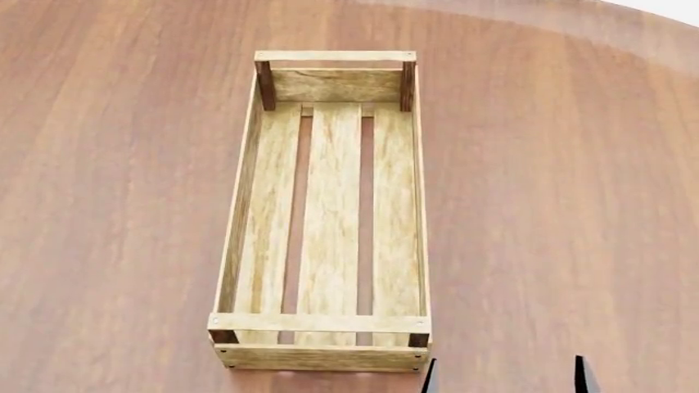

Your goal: Stack the right bowl on the left bowl and place them in the tray.

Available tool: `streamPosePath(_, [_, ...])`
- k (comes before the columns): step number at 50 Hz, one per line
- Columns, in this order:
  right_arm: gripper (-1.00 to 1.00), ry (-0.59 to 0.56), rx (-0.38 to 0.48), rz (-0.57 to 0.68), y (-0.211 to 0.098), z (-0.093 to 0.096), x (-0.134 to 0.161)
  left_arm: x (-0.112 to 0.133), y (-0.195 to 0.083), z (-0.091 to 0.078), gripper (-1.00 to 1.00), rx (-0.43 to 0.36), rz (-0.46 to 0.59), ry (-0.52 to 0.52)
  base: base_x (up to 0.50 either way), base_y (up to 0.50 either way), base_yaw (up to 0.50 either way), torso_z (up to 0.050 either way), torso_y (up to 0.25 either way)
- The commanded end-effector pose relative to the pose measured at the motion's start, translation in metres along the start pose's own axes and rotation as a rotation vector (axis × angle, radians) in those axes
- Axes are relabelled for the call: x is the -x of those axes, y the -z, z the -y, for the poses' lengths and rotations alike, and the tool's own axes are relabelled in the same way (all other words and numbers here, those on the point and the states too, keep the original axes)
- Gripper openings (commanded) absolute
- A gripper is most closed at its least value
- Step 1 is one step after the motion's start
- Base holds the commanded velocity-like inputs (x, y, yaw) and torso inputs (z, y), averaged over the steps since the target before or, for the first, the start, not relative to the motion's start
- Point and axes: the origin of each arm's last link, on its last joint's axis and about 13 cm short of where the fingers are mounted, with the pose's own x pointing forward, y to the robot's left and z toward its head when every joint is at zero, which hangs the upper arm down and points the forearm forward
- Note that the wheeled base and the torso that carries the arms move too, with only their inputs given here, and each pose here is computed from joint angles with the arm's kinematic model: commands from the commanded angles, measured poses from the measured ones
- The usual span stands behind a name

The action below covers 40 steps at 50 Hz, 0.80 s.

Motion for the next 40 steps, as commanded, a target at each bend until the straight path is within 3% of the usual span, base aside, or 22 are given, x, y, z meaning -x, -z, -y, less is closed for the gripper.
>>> streamPosePath(1, [1.00,-0.003,0.018,0.005,0.001,0.000,0.000,0.006,0.001,0.004,1.00,0.011,-0.023,0.022,0.00,0.00,0.00,0.000,0.000])
streamPosePath(29, [1.00,-0.002,0.030,-0.001,0.001,0.002,-0.001,0.006,0.004,0.001,1.00,0.133,-0.126,-0.030,0.00,0.00,0.00,0.000,0.000])
streamPosePath(40, [1.00,-0.003,0.030,-0.003,0.002,0.002,-0.001,0.007,0.006,0.002,1.00,0.141,-0.150,-0.024,0.00,0.00,0.00,0.000,0.000])
